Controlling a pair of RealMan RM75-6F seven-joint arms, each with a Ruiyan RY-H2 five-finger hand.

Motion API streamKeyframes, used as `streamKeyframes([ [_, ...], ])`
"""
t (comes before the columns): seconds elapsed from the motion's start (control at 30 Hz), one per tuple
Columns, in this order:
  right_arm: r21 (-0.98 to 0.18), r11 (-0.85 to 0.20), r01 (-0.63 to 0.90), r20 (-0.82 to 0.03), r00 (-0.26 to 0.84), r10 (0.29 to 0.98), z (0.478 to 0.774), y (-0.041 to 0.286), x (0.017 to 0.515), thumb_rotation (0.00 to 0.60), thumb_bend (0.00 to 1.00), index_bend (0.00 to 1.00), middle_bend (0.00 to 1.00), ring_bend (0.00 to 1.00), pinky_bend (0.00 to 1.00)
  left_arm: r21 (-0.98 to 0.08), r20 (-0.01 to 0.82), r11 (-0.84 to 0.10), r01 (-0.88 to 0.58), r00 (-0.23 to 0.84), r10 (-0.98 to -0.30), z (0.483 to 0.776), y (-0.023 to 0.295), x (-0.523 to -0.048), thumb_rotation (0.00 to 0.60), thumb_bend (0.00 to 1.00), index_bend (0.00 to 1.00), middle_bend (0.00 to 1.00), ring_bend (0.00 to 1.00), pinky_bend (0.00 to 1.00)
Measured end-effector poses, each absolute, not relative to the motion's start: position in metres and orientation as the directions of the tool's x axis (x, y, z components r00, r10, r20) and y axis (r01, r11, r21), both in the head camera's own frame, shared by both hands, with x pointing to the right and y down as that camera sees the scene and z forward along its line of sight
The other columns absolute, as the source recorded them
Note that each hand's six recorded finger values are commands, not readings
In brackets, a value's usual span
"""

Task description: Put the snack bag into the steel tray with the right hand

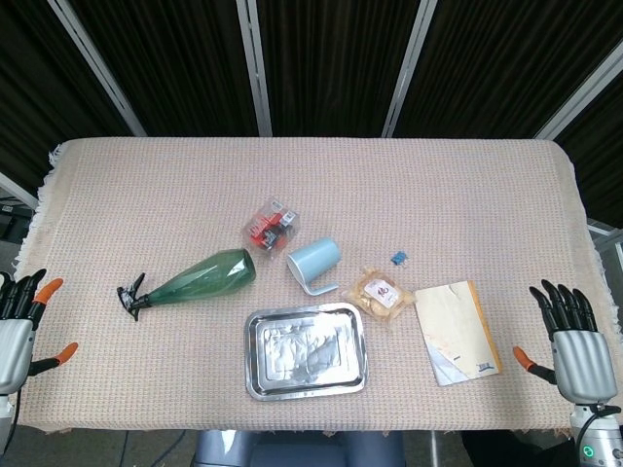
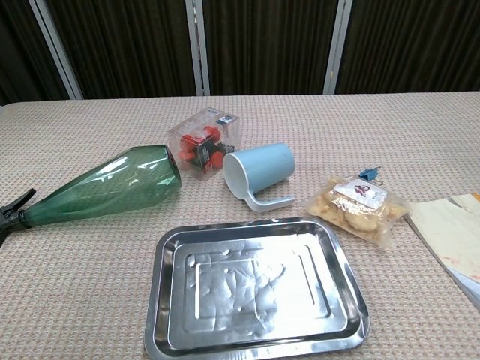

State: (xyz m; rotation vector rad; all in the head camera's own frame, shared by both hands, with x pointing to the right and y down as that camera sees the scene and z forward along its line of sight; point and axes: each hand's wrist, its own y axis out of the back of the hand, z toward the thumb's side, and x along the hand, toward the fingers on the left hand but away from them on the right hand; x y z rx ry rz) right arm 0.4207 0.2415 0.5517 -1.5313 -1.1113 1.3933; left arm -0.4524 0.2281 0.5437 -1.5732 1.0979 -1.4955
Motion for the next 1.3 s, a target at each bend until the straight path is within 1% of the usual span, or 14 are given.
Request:
streamKeyframes([
  [0.2, -0.926, -0.339, 0.166, -0.333, 0.064, 0.941, 0.555, 0.235, 0.409, 0.600, 0.14, 0.08, 0.02, 0.00, 0.04, -0.908, 0.407, -0.402, -0.119, -0.018, -0.913, 0.545, 0.228, -0.451, 0.600, 0.07, 0.13, 0.00, 0.00, 0.00],
  [0.33, -0.896, -0.380, 0.230, -0.358, 0.132, 0.924, 0.562, 0.225, 0.391, 0.600, 0.12, 0.07, 0.02, 0.00, 0.04, -0.908, 0.406, -0.401, -0.122, -0.013, -0.914, 0.546, 0.227, -0.450, 0.600, 0.07, 0.13, 0.00, 0.00, 0.00],
  [0.47, -0.854, -0.437, 0.284, -0.385, 0.219, 0.896, 0.571, 0.207, 0.366, 0.600, 0.09, 0.07, 0.02, 0.00, 0.04, -0.908, 0.406, -0.402, -0.121, -0.011, -0.914, 0.546, 0.227, -0.449, 0.600, 0.07, 0.13, 0.00, 0.00, 0.00],
  [0.6, -0.804, -0.507, 0.311, -0.427, 0.291, 0.856, 0.583, 0.191, 0.343, 0.600, 0.03, 0.04, 0.01, 0.00, 0.04, -0.907, 0.409, -0.405, -0.115, -0.011, -0.913, 0.546, 0.227, -0.449, 0.600, 0.07, 0.13, 0.00, 0.00, 0.00],
  [0.7, -0.761, -0.571, 0.308, -0.475, 0.334, 0.814, 0.596, 0.179, 0.327, 0.600, 0.00, 0.02, 0.00, 0.00, 0.05, -0.907, 0.410, -0.406, -0.112, -0.020, -0.912, 0.546, 0.227, -0.451, 0.600, 0.07, 0.13, 0.00, 0.00, 0.00],
  [0.87, -0.672, -0.687, 0.277, -0.585, 0.371, 0.721, 0.628, 0.162, 0.299, 0.600, 0.00, 0.01, 0.00, 0.00, 0.05, -0.903, 0.422, -0.418, -0.100, -0.024, -0.906, 0.549, 0.226, -0.452, 0.600, 0.07, 0.13, 0.00, 0.00, 0.00],
  [0.97, -0.634, -0.728, 0.261, -0.623, 0.386, 0.680, 0.643, 0.152, 0.280, 0.600, 0.00, 0.01, 0.00, 0.00, 0.06, -0.903, 0.423, -0.419, -0.100, -0.021, -0.906, 0.549, 0.224, -0.450, 0.600, 0.07, 0.13, 0.00, 0.00, 0.00],
  [1.1, -0.621, -0.749, 0.231, -0.641, 0.400, 0.655, 0.655, 0.145, 0.261, 0.600, 0.00, 0.01, 0.00, 0.00, 0.06, -0.901, 0.425, -0.421, -0.100, -0.017, -0.905, 0.551, 0.224, -0.449, 0.600, 0.07, 0.13, 0.00, 0.00, 0.00],
  [1.3, -0.614, -0.761, 0.208, -0.659, 0.395, 0.640, 0.668, 0.141, 0.250, 0.600, 0.00, 0.01, 0.00, 0.00, 0.06, -0.900, 0.430, -0.425, -0.098, -0.027, -0.903, 0.552, 0.225, -0.452, 0.600, 0.08, 0.13, 0.00, 0.00, 0.00],
])
